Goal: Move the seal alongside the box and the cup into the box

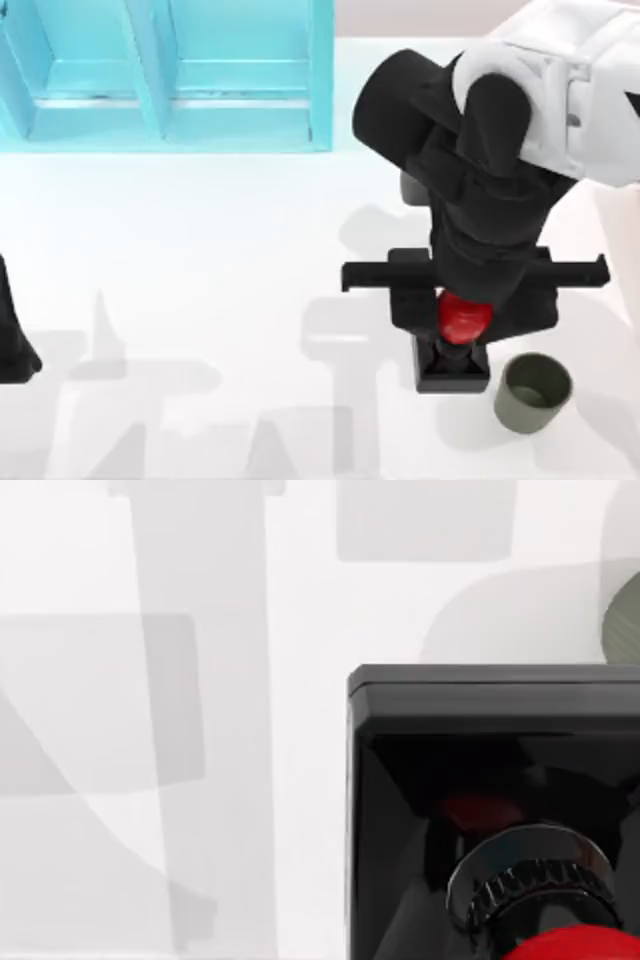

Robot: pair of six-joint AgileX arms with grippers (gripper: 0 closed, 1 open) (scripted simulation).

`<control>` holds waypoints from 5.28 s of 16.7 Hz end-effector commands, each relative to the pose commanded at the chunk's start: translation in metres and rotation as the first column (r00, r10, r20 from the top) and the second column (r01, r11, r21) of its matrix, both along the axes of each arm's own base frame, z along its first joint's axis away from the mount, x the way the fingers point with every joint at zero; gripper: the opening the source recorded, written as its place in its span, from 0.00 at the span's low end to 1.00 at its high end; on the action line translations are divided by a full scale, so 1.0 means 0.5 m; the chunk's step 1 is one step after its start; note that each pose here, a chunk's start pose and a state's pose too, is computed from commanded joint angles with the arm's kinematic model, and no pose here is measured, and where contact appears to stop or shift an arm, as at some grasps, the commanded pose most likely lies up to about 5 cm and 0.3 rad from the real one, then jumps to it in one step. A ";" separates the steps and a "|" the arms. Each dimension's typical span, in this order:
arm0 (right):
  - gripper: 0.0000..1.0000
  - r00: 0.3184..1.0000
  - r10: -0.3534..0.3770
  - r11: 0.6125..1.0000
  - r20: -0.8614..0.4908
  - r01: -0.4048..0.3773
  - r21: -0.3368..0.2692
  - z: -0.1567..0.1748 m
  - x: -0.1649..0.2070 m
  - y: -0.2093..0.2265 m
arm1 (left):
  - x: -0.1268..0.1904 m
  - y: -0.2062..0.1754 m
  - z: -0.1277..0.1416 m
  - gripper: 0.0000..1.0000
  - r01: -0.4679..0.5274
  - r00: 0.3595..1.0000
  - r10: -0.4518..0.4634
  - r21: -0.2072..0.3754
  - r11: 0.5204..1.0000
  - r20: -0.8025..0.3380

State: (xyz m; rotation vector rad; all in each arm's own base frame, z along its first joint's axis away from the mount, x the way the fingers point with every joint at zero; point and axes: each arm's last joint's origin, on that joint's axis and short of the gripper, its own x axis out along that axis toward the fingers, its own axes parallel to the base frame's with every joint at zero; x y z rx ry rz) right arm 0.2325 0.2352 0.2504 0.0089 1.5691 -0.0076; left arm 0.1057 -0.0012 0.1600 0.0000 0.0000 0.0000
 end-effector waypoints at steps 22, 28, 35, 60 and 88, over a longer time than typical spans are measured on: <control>0.00 1.000 0.002 1.000 -0.003 -0.002 -0.001 0.026 0.305 -0.338 | 0.000 0.000 0.000 1.00 0.000 1.000 0.000 0.000 1.000 0.000; 0.00 1.000 0.000 1.000 -0.006 0.000 0.000 -0.074 0.305 -0.340 | 0.000 0.000 0.000 1.00 0.000 1.000 0.000 0.000 1.000 0.000; 0.15 1.000 0.000 1.000 -0.006 0.000 0.000 -0.085 0.303 -0.340 | 0.000 0.000 0.000 1.00 0.000 1.000 0.000 0.000 1.000 0.000; 1.00 1.000 -0.001 1.000 -0.012 0.001 -0.001 -0.042 0.313 -0.338 | 0.000 0.000 0.000 1.00 0.000 1.000 0.000 0.000 1.000 0.000; 1.00 0.999 0.001 1.000 -0.036 -0.001 -0.017 -0.041 0.057 -0.226 | 0.000 0.000 0.000 1.00 0.000 1.000 0.000 0.000 1.000 0.000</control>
